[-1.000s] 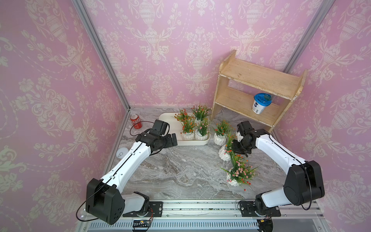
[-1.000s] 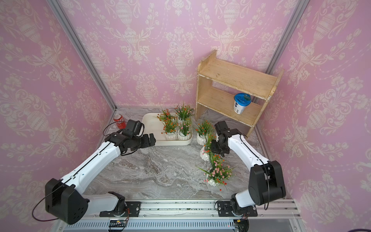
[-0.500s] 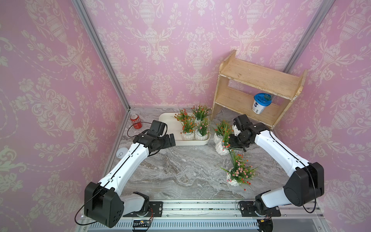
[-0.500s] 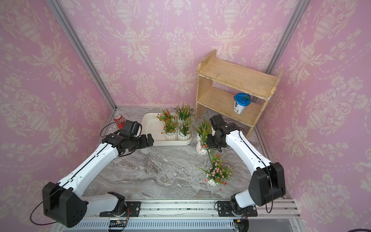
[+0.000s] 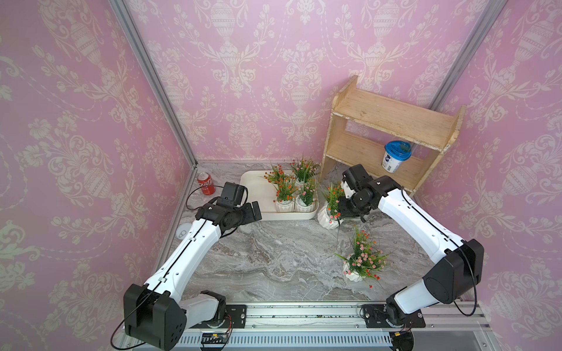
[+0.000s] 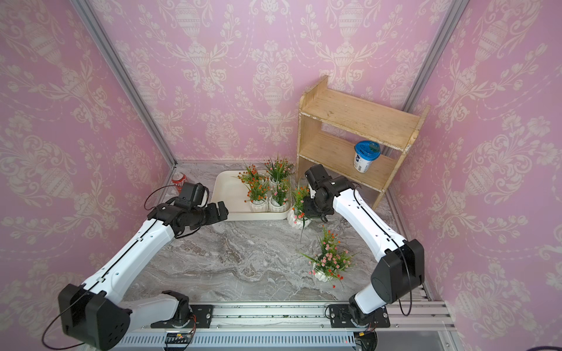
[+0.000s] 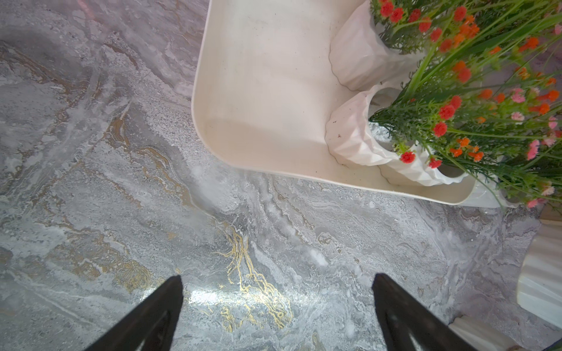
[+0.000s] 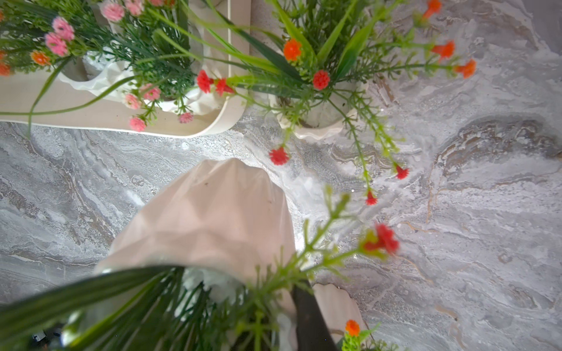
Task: Put the potted gypsophila into the storage box
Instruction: Pick up the baby's breath potted plant from the center of the board, then place the baby's breath potted plant at the storage box.
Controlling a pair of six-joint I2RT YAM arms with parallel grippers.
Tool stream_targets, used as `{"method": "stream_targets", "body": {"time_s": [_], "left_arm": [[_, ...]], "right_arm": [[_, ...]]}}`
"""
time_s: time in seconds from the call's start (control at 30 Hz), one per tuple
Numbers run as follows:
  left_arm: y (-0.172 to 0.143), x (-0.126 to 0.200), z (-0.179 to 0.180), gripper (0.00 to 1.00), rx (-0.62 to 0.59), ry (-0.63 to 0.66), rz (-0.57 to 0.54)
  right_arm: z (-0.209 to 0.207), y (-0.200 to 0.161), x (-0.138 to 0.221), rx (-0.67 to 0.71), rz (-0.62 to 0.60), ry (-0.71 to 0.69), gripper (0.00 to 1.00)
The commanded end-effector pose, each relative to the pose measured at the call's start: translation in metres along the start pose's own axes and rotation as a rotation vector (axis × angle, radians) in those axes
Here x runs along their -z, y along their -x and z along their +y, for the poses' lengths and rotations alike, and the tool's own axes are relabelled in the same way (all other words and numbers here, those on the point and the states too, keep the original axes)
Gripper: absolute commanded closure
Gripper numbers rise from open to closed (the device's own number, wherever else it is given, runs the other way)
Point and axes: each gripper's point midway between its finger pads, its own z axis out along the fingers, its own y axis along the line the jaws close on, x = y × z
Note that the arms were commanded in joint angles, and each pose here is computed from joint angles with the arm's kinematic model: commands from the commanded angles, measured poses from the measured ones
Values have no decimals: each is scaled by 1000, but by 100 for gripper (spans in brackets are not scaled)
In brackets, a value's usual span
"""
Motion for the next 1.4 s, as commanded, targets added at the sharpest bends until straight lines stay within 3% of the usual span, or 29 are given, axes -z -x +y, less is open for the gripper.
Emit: {"method": "stream_targets", "body": {"time_s": [0.0, 0.3, 0.77, 1.07, 1.37], "left_arm": [[-10, 3, 10, 1, -15, 12, 27], [-5, 9, 22, 1, 1, 25, 17], [1, 15, 44, 1, 25, 62, 25], [9, 22, 62, 1, 69, 69, 10], [12, 21, 70, 1, 98, 59, 10]], "right_arm": [[16, 16, 16, 26, -48, 19, 93], [62, 38, 25, 117, -70, 43, 93], [167, 94, 25, 235, -139, 135, 94], [232, 112, 5, 177, -198, 296, 95], [262, 119, -22, 105, -229, 337, 96]]}}
